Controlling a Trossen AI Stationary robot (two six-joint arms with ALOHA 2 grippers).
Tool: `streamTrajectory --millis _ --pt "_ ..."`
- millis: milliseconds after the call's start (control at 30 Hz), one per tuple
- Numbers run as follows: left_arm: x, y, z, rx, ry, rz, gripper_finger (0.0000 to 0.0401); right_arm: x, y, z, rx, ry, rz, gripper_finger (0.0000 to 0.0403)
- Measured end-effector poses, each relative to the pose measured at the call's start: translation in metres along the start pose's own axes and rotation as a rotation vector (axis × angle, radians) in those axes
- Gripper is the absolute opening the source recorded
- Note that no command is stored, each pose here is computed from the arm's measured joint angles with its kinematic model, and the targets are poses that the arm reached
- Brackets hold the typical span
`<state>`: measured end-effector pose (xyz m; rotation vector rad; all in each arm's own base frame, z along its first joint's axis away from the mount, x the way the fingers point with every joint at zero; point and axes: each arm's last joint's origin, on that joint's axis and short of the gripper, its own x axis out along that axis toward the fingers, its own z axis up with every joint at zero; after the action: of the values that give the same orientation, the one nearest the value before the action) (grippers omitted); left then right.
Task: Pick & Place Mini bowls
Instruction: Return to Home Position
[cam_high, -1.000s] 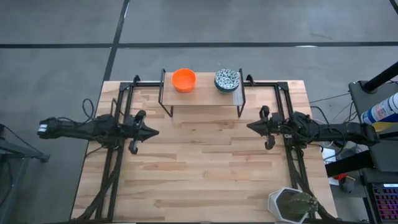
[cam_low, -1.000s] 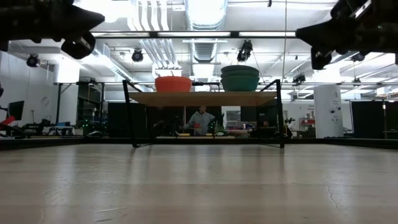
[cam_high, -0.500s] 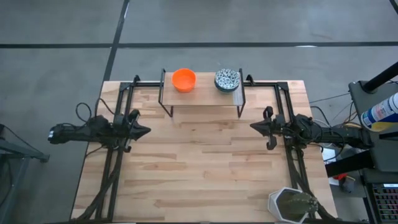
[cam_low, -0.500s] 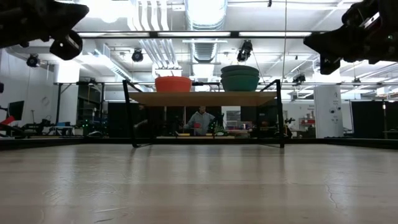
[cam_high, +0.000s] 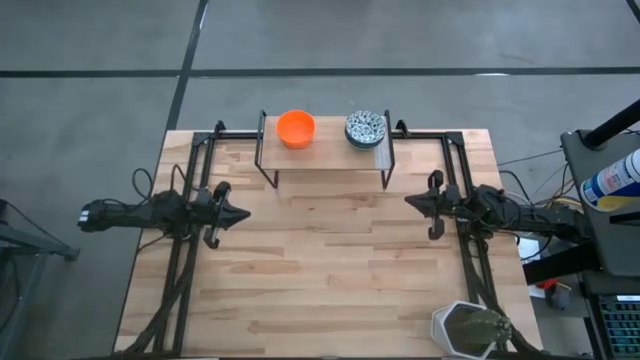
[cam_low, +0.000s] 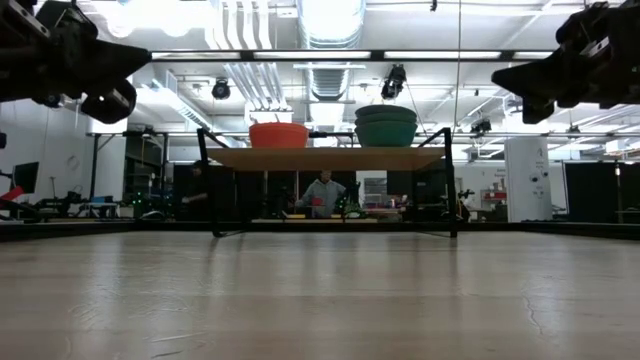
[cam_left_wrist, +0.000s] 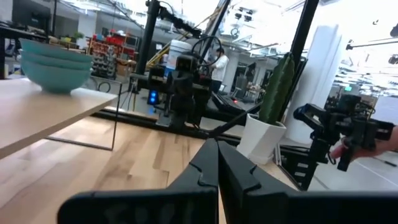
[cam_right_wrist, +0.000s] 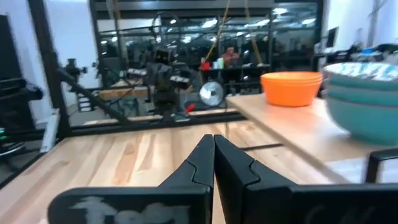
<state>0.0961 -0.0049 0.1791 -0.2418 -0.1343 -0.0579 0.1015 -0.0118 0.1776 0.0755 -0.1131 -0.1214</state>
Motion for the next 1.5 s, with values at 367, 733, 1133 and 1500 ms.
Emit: streamTrajectory --millis 367,733,1133,1500 --pt "0.0001 0.0005 -0.0003 0.040 -0.001 0.015 0.0000 -0.0021 -0.0009 -0.0057 0.018 0.056 -0.021 0.0009" --pt "0.0002 0.0006 -0.0010 0.027 0.004 0.016 0.0000 -0.0011 -0.0010 -0.0073 0.018 0.074 -0.021 0.0009" --pt "0.0003 0.0007 -0.0014 0.025 0.007 0.016 0.0000 -0.0011 -0.0009 -0.0073 0.016 0.074 -0.019 0.0009" --pt "0.0003 0.0008 -0.0017 0.025 0.009 0.016 0.0000 -0.0011 -0.0009 -0.0073 0.014 0.074 -0.019 0.0009"
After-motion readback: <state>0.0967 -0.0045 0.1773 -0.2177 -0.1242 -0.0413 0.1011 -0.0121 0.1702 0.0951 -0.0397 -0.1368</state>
